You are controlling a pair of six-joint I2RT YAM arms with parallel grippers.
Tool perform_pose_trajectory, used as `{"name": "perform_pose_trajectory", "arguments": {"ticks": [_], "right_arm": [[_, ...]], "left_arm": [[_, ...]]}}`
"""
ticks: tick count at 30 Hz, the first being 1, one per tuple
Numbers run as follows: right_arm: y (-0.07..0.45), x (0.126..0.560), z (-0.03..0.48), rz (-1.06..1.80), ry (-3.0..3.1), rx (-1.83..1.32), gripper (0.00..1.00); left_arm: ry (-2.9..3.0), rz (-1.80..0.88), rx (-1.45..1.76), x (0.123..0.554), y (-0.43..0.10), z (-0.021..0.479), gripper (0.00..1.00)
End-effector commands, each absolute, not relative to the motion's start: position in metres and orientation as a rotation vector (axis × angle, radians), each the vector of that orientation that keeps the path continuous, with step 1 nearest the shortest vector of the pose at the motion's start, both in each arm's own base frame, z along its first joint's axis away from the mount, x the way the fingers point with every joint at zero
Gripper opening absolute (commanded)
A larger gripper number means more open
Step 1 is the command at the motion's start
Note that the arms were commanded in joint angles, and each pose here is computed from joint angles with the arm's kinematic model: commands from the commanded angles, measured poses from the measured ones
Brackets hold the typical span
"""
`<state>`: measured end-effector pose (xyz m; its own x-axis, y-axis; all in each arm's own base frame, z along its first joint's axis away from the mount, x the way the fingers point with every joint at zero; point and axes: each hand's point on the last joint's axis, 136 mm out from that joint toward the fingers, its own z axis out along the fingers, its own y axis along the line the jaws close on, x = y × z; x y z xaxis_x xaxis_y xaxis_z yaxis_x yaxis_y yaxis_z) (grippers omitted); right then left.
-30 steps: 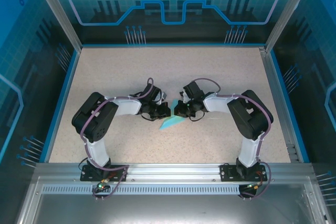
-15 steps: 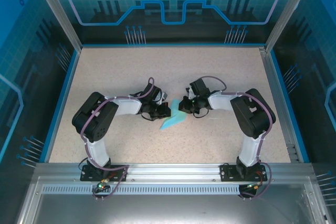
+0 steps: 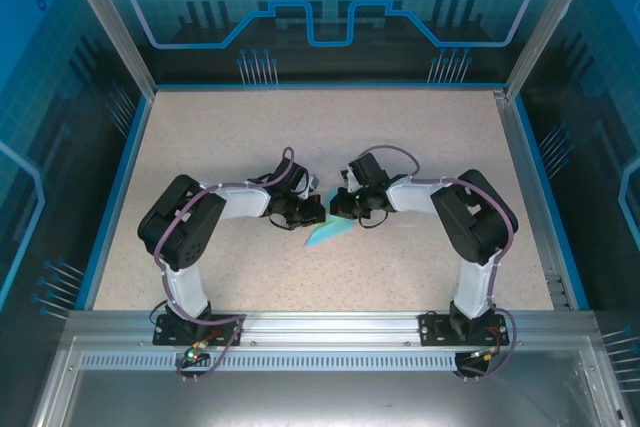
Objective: Fold a paper plane with a square sheet of paper (pick it up from the middle)
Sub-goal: Fourth fold the wing at the center of the table.
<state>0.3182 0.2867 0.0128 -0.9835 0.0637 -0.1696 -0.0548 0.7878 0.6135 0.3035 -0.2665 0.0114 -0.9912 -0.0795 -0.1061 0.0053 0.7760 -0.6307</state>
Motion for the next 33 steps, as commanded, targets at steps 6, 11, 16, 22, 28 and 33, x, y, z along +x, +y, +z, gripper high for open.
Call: {"name": "perform_pose_trajectory", "arguments": {"ticks": [6,11,16,22,28,33], "right_arm": [[0.235,0.35,-0.01,0.894,2.807,0.186,0.07],[0.199,0.385,-0.003,0.835,2.743,0.321,0.06],[0.186,0.406,0.02,0.78,2.698,0.319,0.05],[0.215,0.379,0.063,0.816,2.634,0.19,0.06],[0.266,0.328,0.057,0.995,2.673,0.113,0.07],[0.294,0.304,0.045,1.151,2.691,0.125,0.07]], "left_arm": [[3.076,-0.78,-0.131,0.262,-0.232,-0.037,0.0],[3.075,-0.782,-0.127,0.261,-0.232,-0.037,0.0],[3.069,-0.791,-0.127,0.262,-0.234,-0.036,0.0],[3.057,-0.805,-0.143,0.265,-0.237,-0.033,0.0],[3.05,-0.804,-0.148,0.266,-0.237,-0.033,0.0],[3.043,-0.811,-0.158,0.266,-0.237,-0.033,0.0]]}}
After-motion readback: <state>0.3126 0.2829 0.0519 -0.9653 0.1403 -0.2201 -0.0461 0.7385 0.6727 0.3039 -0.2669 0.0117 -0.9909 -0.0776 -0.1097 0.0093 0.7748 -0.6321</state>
